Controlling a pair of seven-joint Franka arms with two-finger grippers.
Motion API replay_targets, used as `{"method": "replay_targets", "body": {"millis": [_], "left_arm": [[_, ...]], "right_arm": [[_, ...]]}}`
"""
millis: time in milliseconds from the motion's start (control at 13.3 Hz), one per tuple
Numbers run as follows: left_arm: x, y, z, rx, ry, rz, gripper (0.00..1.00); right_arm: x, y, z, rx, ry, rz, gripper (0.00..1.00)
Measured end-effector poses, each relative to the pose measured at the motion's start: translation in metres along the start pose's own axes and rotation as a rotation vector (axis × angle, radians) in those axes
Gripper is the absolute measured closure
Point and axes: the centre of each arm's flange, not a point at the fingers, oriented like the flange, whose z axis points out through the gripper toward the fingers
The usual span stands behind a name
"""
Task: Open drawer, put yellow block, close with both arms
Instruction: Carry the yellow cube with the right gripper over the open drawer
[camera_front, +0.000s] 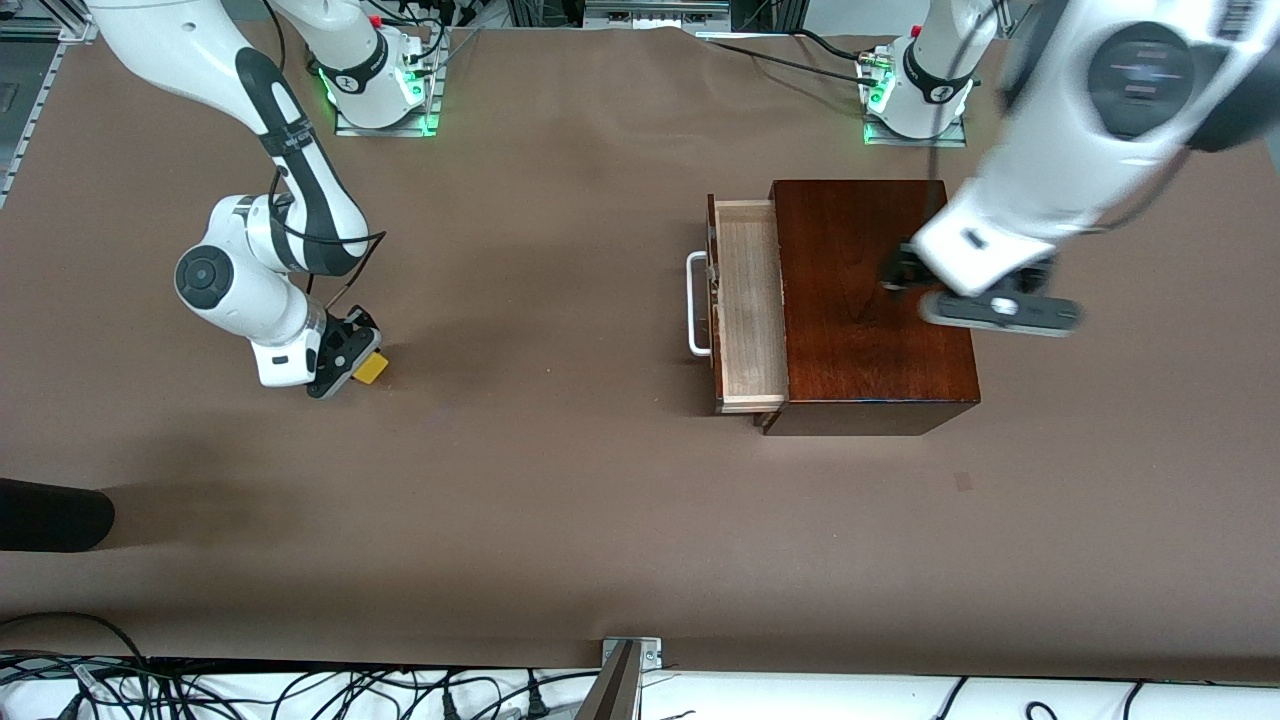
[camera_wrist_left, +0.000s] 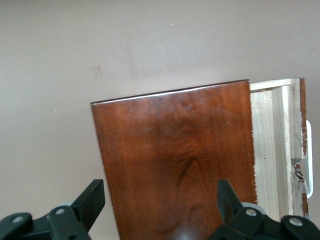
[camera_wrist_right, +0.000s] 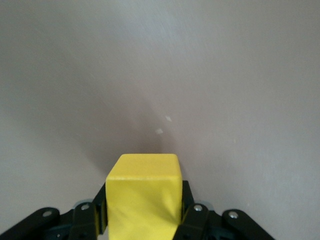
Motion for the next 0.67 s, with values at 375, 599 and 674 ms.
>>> {"method": "replay_targets", "body": {"millis": [375,599,674], "left_arm": [[-0.014,-0.105,-0.006,-0.028,0.004,0.023,0.0],[-0.034,-0.115,-0.01,-0.025,0.052,-0.026,0.0],[-0.037,-0.117,-0.01,-0.025,0.072,-0.037,0.0]], "right_arm": [[0.107,-0.04,-0.1,0.066,0.039,-0.201,0.44],[0.198,-0.123,-0.145,0.014,0.112,-0.404,0.44],[0.226,-0.158,-0.153,-0.012,0.116,-0.479,0.44]]}}
